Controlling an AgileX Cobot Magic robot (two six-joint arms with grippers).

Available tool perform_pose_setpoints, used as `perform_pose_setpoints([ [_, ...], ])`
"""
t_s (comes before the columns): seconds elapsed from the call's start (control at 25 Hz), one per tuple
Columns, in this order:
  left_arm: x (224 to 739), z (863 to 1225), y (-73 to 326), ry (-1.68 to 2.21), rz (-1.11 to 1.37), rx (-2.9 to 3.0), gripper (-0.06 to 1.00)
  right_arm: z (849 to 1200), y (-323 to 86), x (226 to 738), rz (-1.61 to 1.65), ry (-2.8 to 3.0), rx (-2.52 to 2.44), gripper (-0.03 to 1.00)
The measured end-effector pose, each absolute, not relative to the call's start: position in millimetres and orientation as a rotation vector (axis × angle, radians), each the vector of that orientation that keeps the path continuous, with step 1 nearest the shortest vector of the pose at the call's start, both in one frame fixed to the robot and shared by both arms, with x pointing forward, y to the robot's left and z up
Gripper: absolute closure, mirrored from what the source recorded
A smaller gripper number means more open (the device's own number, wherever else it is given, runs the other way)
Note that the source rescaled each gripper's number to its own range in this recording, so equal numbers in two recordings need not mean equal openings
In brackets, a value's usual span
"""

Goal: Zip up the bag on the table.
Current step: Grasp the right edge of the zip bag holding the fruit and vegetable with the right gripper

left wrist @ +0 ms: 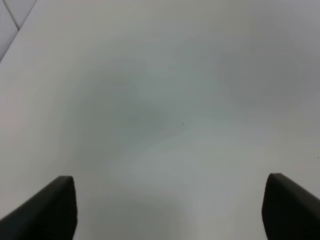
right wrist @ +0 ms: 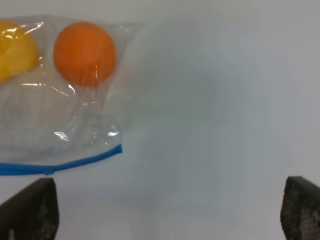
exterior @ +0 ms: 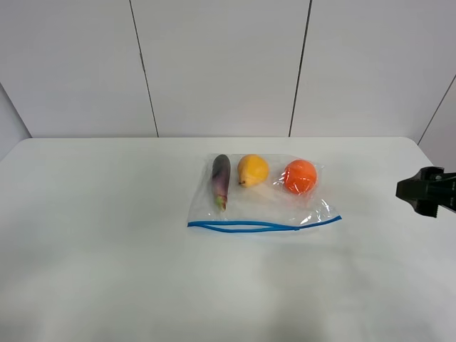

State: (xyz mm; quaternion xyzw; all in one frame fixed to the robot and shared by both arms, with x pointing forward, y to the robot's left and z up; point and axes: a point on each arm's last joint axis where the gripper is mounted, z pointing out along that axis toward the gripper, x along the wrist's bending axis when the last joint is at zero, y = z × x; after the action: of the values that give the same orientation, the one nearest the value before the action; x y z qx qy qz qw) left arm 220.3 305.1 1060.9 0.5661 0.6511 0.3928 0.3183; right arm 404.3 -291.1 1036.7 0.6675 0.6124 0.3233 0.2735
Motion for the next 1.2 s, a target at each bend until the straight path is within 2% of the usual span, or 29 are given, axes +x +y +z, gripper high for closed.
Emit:
perform_pose_setpoints([
  [0.32,220,1061,305,1.713,1.033,1.489,-0.06,1012,-286,443,0.999,1.477,2.029,0.01],
  [0.8,220,1061,305,1.713,1.033,1.489,-0.06,954,-284,477,0.854,1.44,2.303,0.03],
  [1.2,220,1061,305,1.713,1.033,1.489,-0.06,940,-279,509,0.759,1.507,2.4,0.04],
])
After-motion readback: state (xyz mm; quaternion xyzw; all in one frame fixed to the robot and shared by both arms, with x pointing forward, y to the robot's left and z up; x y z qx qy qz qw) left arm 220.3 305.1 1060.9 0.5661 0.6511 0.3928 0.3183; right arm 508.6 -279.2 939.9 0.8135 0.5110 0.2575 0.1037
